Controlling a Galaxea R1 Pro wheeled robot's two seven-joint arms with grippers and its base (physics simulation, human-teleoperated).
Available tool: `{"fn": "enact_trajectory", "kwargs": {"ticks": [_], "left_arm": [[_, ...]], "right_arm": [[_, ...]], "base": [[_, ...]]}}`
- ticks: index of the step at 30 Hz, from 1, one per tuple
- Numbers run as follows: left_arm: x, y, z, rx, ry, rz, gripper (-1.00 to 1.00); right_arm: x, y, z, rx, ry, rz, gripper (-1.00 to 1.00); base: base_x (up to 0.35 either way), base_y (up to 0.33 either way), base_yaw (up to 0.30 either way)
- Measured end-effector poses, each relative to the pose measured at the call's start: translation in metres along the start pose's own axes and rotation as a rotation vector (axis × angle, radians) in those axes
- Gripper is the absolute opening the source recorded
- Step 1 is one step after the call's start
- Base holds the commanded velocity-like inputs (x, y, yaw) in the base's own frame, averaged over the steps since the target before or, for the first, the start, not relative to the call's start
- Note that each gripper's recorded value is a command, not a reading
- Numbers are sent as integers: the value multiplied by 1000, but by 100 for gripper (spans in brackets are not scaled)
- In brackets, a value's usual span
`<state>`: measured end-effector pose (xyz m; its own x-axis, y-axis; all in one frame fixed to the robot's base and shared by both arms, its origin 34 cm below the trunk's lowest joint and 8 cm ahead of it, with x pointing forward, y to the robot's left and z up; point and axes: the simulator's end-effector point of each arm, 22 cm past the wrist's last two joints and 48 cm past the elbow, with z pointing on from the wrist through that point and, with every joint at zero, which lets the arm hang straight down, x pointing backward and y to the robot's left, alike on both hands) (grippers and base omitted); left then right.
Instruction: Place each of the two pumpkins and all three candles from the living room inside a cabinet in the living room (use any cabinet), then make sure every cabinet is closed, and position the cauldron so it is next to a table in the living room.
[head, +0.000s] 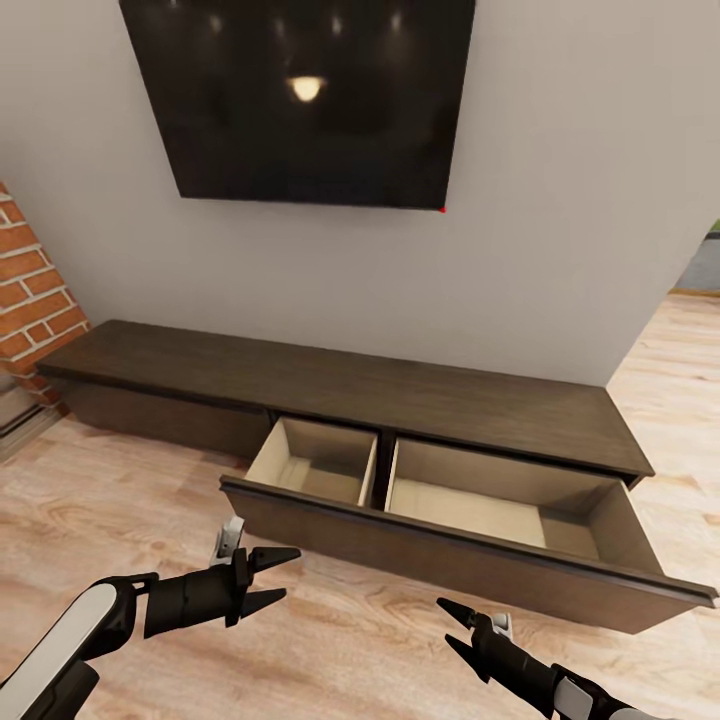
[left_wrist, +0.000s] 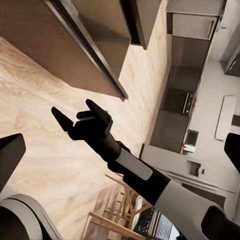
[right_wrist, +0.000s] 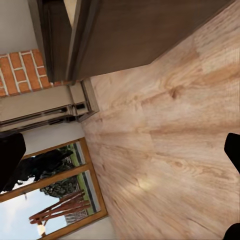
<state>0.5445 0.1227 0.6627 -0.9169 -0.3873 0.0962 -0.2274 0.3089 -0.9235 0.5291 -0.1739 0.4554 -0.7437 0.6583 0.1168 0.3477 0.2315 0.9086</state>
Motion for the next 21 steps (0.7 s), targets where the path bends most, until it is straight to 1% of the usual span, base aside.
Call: {"fn": "enact_trajectory", "kwargs": {"ticks": [21], "left_arm": [[-3,-36,-14,-6,-3,-7,100]], "right_arm": [[0,39,-13,2,-2,0,100]], "base": [[0,0,0]]}}
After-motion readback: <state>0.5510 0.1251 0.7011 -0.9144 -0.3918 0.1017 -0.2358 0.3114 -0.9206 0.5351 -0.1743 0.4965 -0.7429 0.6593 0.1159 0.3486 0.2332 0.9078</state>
